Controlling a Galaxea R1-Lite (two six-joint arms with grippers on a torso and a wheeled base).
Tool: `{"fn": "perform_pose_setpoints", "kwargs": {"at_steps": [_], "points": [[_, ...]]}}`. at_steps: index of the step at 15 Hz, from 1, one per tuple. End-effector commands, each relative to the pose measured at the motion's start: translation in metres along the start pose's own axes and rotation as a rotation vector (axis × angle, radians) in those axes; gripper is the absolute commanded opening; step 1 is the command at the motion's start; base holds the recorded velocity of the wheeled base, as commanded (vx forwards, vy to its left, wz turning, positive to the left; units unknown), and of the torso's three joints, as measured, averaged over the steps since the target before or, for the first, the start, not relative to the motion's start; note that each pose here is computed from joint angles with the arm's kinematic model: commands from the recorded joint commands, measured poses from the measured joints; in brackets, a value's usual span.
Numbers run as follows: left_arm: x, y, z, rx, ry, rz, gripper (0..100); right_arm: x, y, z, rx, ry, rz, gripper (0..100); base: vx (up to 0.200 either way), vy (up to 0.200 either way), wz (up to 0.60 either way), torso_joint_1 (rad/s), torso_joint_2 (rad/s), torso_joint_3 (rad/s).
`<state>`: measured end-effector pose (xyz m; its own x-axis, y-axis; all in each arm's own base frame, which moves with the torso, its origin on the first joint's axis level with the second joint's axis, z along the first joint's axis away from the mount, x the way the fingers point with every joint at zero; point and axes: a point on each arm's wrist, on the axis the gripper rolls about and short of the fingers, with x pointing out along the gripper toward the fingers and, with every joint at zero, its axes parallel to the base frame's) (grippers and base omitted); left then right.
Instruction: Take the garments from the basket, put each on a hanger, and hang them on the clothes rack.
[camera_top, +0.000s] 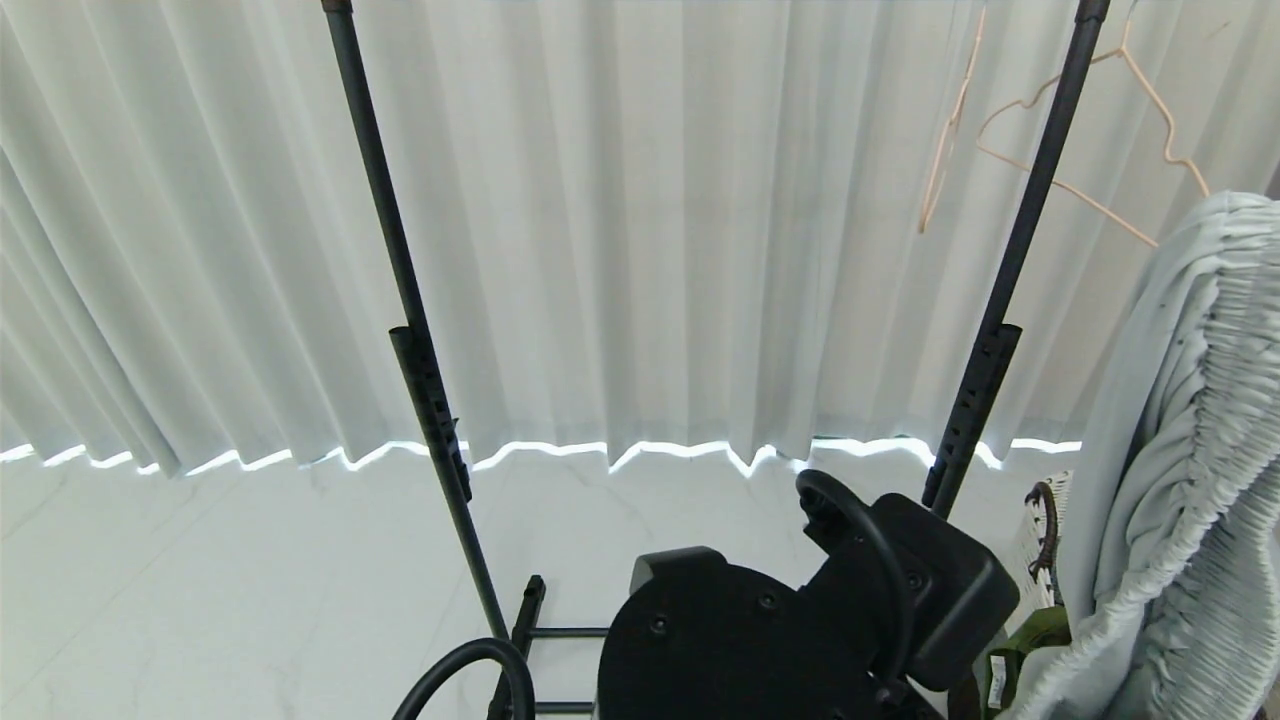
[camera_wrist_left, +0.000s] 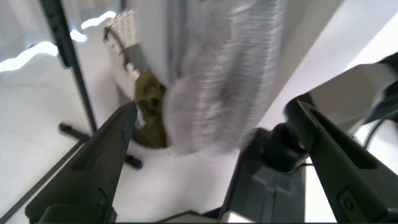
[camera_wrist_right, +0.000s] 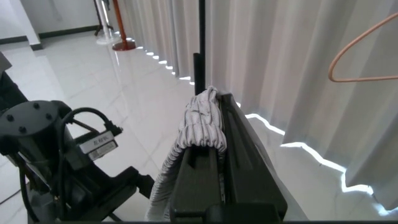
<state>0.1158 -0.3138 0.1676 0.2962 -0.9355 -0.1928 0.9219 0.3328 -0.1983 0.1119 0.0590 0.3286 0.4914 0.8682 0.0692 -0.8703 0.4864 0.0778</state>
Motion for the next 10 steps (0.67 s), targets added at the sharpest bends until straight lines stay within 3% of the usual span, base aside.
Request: {"fn": "perform_pose_setpoints", "kwargs": {"at_steps": [1,3,5,6,10], "points": [[0.000,0.000,-0.003,0.001,0.003,-0.006,100,0.001,-0.001,0.000,0.002,0.001,0.001,0,0.000,0.000,0.00,0.000,0.00,0.000],[0.003,0.003,-0.006,-0.001,0.012,0.003,100,0.001,-0.001,0.000,0.003,0.002,-0.003,0,0.000,0.000,0.00,0.000,0.00,0.000],[0.019,0.029,-0.009,-0.017,0.005,0.067,100,-0.003,0.005,0.000,-0.004,-0.005,0.022,0,0.000,0.000,0.00,0.000,0.00,0.000],[0.023,0.033,-0.007,-0.018,-0.008,0.077,100,-0.004,0.009,0.001,-0.005,-0.007,0.041,0,0.000,0.000,0.00,0.000,0.00,0.000],[0.037,0.039,-0.010,-0.018,-0.006,0.084,100,-0.004,0.012,-0.001,-0.004,-0.005,0.059,0,0.000,0.000,0.00,0.000,0.00,0.000]]}}
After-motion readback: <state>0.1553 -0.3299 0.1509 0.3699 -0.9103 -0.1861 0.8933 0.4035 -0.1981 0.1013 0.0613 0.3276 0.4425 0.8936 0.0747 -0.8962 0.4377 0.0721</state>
